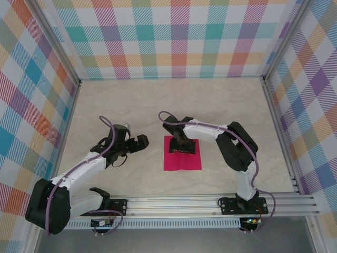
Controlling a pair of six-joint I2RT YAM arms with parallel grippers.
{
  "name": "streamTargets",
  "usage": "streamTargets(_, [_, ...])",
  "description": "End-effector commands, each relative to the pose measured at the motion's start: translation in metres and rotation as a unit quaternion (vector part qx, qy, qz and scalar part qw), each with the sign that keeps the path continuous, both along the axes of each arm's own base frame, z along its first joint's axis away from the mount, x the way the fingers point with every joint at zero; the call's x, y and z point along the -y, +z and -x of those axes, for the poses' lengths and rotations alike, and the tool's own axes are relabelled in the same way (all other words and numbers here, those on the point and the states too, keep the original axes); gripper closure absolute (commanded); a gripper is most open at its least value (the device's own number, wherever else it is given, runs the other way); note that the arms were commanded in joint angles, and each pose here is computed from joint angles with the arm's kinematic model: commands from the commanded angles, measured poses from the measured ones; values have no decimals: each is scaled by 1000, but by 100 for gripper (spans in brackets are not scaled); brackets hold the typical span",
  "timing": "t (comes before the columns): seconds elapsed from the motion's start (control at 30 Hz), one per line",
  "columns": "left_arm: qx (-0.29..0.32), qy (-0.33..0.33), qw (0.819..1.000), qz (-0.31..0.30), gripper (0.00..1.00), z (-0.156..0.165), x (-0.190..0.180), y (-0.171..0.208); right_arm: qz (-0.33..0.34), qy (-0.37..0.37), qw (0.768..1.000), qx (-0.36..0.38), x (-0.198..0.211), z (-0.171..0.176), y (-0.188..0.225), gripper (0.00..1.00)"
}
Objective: Fold a paper plane with a square sheet of paper (pick it up from the middle)
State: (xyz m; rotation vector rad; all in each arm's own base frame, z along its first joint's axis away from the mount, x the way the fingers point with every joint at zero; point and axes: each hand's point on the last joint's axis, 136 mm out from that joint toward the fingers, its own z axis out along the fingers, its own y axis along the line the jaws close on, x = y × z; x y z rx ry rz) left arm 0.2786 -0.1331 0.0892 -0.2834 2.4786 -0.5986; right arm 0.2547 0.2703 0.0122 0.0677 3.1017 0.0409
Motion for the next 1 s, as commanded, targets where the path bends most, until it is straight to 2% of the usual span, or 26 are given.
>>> streamTargets(0.0, [5, -5, 1000, 1, 0, -3, 0, 8, 28, 13, 998, -46, 8, 18, -35, 29])
streamTargets(0.07, [6, -5, 1000, 2, 0, -3, 0, 9, 16, 21, 999, -37, 3, 14, -28, 34])
streamTargets(0.27, [7, -4, 1000, 3, 0, -4, 1, 11, -2, 40, 999, -4, -4, 4, -4, 57])
streamTargets(0.5, [7, -1, 1000, 1, 0, -3, -1, 12, -39, 47, 998, 19, -11, 1, 22, 74])
streamTargets(0.6, [7, 1, 1000, 1, 0, -3, -1, 13, -67, 47, 996, 29, -17, 1, 38, 75])
streamTargets(0.7, [7, 0, 1000, 2, 0, -4, 0, 15, -130, 51, 989, 37, -32, 1, 60, 76])
streamTargets(0.77, [8, 1, 1000, 4, 0, -4, 0, 17, -195, 48, 979, 41, -45, 0, 78, 76])
streamTargets(0.87, [10, 0, 1000, 11, 0, -4, 1, 21, -314, 43, 947, 39, -64, -3, 108, 75])
streamTargets(0.97, [13, -2, 1000, 21, 0, -3, 4, 27, -372, 37, 926, 40, -67, -8, 128, 74])
